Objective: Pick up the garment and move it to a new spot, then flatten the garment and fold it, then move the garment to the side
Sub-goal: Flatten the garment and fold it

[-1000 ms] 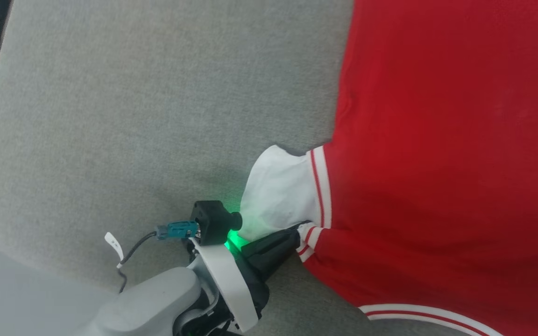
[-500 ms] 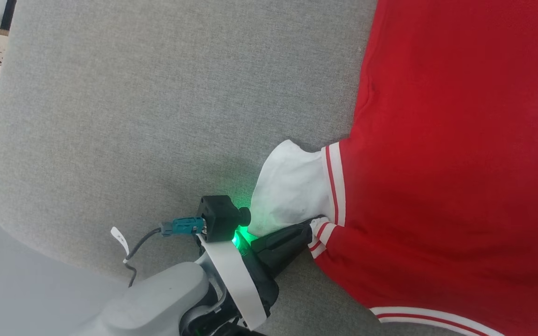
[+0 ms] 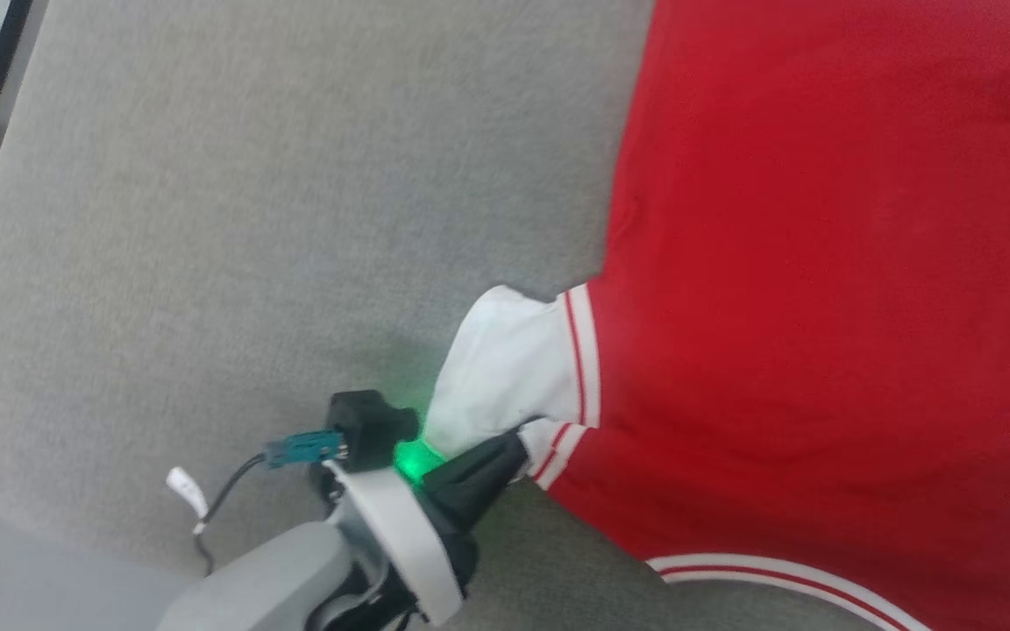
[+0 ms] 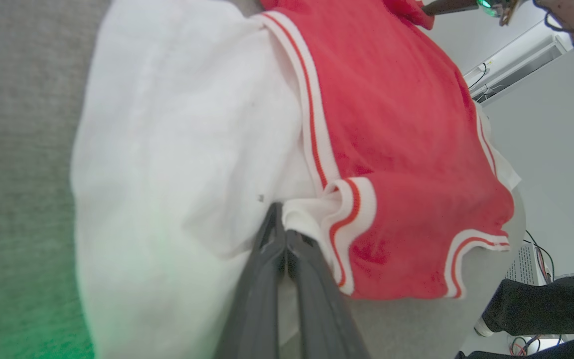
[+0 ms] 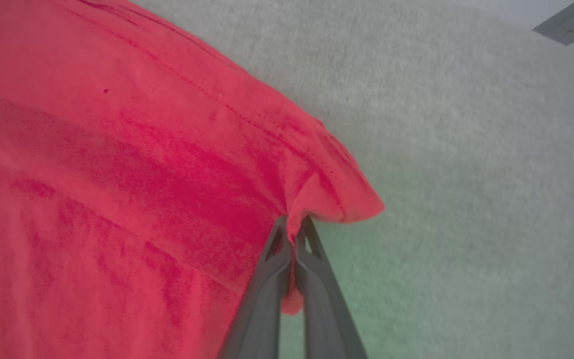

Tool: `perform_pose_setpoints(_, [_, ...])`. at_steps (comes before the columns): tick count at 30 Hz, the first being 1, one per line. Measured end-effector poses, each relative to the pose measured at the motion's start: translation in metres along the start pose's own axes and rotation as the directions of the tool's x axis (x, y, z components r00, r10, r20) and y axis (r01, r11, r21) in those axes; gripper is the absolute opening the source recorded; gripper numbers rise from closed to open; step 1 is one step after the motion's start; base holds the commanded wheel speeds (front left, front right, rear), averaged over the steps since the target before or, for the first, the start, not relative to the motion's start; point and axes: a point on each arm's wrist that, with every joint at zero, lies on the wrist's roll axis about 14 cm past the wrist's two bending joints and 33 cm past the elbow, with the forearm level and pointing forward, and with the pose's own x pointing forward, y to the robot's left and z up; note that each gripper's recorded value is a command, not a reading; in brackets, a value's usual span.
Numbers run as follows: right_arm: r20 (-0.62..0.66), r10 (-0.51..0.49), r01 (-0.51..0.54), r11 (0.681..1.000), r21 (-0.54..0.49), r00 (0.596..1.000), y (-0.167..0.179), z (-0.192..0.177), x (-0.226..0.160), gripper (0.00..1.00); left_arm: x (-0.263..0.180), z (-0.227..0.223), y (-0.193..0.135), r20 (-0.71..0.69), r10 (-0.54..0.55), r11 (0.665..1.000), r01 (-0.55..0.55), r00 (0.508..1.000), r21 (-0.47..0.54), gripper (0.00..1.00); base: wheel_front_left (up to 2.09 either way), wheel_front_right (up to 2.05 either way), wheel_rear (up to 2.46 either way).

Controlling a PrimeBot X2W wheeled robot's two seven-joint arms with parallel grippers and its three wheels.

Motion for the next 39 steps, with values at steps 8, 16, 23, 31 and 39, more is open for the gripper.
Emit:
perform_pose_setpoints(8, [0.039, 0.061, -0.059, 0.997, -0.048, 0.997, 0.003, -0.054, -0.061, 0.00, -0.018, 0.009, 0.006, 0.036, 0.030, 0.999, -0.031, 0.999, 0.021, 0.00, 0.00, 0.00, 0.00])
perform_pose_setpoints(16, [-0.054, 0.136, -0.137, 0.990, -0.027, 0.989, 0.027, -0.158, -0.106, 0.00, -0.018, 0.018, -0.008, 0.069, -0.015, 0.999, 0.012, 0.998, 0.043, 0.00, 0.00, 0.00, 0.00])
perform_pose_setpoints(23, [-0.166, 0.227, -0.230, 0.973, -0.002, 0.960, 0.071, -0.234, -0.135, 0.00, -0.017, 0.030, -0.013, 0.098, -0.032, 0.998, 0.026, 0.995, 0.061, 0.00, 0.00, 0.00, 0.00])
perform_pose_setpoints(31, [-0.207, 0.301, -0.300, 0.953, 0.038, 0.931, 0.112, -0.270, -0.142, 0.00, -0.014, 0.030, -0.017, 0.113, -0.039, 0.997, 0.032, 0.993, 0.064, 0.00, 0.00, 0.00, 0.00])
perform_pose_setpoints(39, [-0.146, 0.267, -0.267, 0.963, 0.021, 0.952, 0.106, -0.258, -0.142, 1.00, -0.007, 0.031, -0.017, 0.114, -0.044, 0.997, 0.036, 0.993, 0.069, 0.00, 0.00, 0.00, 0.00])
